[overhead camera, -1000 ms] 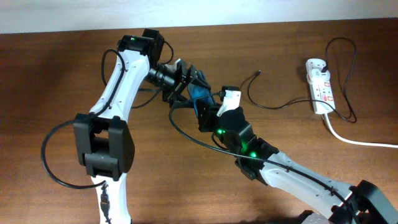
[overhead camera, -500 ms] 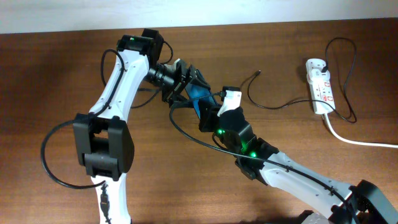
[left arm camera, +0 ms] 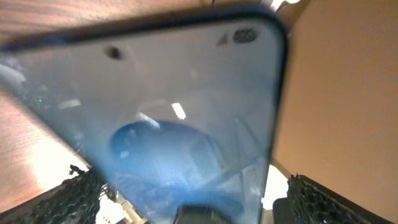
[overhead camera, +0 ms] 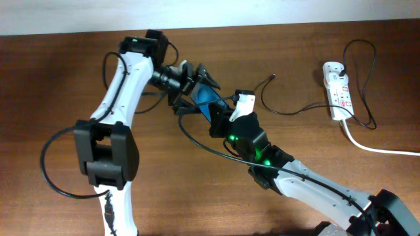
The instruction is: Plug charger to phone and switch on socket
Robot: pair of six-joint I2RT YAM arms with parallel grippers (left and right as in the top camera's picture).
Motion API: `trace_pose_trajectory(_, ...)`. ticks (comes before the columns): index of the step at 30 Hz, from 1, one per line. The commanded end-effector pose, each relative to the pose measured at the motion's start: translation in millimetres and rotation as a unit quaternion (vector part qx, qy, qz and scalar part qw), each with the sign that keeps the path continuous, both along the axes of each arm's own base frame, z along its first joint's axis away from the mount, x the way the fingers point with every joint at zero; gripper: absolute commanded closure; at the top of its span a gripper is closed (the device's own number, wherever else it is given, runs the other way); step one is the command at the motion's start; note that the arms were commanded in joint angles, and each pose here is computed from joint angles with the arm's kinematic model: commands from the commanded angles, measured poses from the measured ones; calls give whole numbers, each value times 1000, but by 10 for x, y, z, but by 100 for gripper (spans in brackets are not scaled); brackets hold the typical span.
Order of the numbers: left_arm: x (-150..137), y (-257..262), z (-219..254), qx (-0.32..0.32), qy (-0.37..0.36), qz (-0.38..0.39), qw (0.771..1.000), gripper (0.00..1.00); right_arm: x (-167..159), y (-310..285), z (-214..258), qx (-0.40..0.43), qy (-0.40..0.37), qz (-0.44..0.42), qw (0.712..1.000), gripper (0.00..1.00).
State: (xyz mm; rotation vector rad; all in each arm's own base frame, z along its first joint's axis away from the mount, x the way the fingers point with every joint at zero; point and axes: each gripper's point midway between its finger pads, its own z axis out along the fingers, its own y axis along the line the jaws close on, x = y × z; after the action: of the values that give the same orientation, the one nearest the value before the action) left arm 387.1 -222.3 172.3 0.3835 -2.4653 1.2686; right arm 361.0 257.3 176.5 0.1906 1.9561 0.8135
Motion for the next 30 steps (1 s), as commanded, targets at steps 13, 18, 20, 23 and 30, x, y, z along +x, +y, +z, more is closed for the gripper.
trace_pose_trajectory(13, -416, 2453, 1414, 200, -299, 115, 926, 2, -216, -620, 415, 108, 97, -52, 988, 96)
trace_pose_trajectory(18, -1402, 2544, 2323, 361, -446, 136, 807, 8, -224, -601, 389, 124, 111, -54, 985, 96)
trace_pose_trajectory(20, -1877, 2410, 2583, 405, -500, 141, 753, 9, -262, -537, 390, 131, 120, -35, 984, 96)
trace_pose_trajectory(23, -2460, 2279, 2662, 457, -543, 158, 686, 9, -293, -491, 387, 142, 130, -24, 981, 96)
trace_pose_trajectory(30, -2081, 2351, 1582, 400, -527, 233, 712, 1, -328, -507, 298, 132, 147, -26, 980, 96)
